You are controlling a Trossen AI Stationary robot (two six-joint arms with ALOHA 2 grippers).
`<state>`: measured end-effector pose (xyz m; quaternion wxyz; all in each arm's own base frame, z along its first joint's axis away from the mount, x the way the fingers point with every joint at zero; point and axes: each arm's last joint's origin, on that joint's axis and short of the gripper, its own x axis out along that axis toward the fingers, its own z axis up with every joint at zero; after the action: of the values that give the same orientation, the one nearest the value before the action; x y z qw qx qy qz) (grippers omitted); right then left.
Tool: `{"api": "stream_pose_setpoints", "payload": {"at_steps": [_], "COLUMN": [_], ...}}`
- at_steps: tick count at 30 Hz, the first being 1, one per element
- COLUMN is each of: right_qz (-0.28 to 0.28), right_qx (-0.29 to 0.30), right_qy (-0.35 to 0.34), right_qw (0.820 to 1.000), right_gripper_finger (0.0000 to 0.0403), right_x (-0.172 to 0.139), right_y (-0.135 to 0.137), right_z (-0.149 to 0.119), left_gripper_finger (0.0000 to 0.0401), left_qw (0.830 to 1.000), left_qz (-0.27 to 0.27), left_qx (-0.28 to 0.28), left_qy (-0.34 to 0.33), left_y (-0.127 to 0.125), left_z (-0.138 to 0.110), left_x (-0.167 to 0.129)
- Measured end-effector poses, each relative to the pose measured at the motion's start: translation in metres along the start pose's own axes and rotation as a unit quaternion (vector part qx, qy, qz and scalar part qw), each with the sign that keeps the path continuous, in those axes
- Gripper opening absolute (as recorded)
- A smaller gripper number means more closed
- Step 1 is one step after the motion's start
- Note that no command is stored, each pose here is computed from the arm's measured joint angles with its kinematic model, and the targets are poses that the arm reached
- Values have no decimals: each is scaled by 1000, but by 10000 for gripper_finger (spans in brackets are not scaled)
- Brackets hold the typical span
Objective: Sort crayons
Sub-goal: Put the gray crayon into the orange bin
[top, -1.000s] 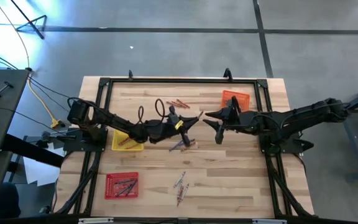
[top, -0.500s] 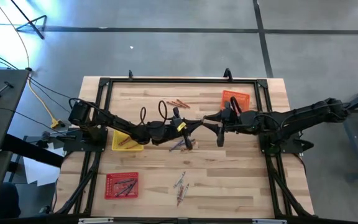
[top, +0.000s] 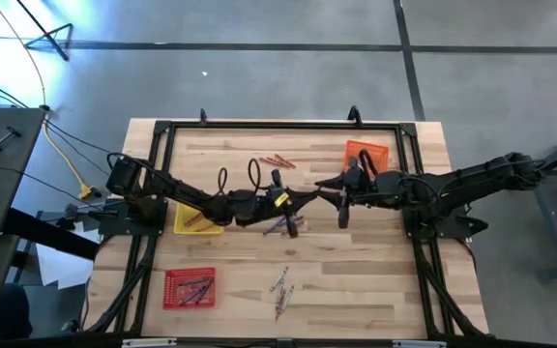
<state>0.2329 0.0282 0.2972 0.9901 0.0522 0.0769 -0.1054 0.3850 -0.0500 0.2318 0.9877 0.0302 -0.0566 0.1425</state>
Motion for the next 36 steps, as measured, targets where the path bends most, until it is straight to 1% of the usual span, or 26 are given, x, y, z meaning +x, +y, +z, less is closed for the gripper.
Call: {"api": "stream_pose_setpoints", "payload": {"at_steps": [2,5,6,9,13,16,19,20,23,26,29,32,35,36], "right_qz": [5,6,6,5,5,3,-5,-20,-102,-208,-300,-359,-408,-413], "right_qx": [0,0,0,3,3,3,1,-2,-14,-7,14,45,55,61], "right_qy": [0,0,0,0,0,0,1,2,20,59,116,176,220,230], "right_qw": [1000,1000,1000,1000,1000,1000,1000,1000,994,976,947,916,884,879], "right_gripper_finger": [72,21,13,16,6,6,4,4,3,2,2,2,2,2], "right_x": [0,0,0,0,0,0,0,-1,-7,-15,-21,-24,-21,-20], "right_y": [0,0,0,0,0,0,0,-2,-15,-37,-66,-94,-122,-131], "right_z": [0,0,0,0,0,0,0,0,-2,-8,-18,-30,-38,-40], "left_gripper_finger": [0,0,0,0,5,25,55,66,100,129,148,157,158,157], "left_qw": [1000,1000,1000,1000,1000,1000,1000,1000,1000,1000,1000,1000,1000,1000], "left_qz": [-14,-16,-16,-17,-19,-17,-13,-12,-14,-15,-17,-21,-22,-22], "left_qx": [-1,-1,-1,-1,-1,-6,-3,4,13,14,5,-11,-16,-16], "left_qy": [-1,-1,-1,-1,-1,-1,-1,0,0,2,6,13,14,16], "left_y": [1,2,2,1,1,1,3,4,3,3,2,2,1,1], "left_z": [0,0,0,0,0,0,-1,-1,-1,-1,-2,-3,-3,-4], "left_x": [1,1,1,1,1,1,2,2,2,2,1,1,1,1]}}
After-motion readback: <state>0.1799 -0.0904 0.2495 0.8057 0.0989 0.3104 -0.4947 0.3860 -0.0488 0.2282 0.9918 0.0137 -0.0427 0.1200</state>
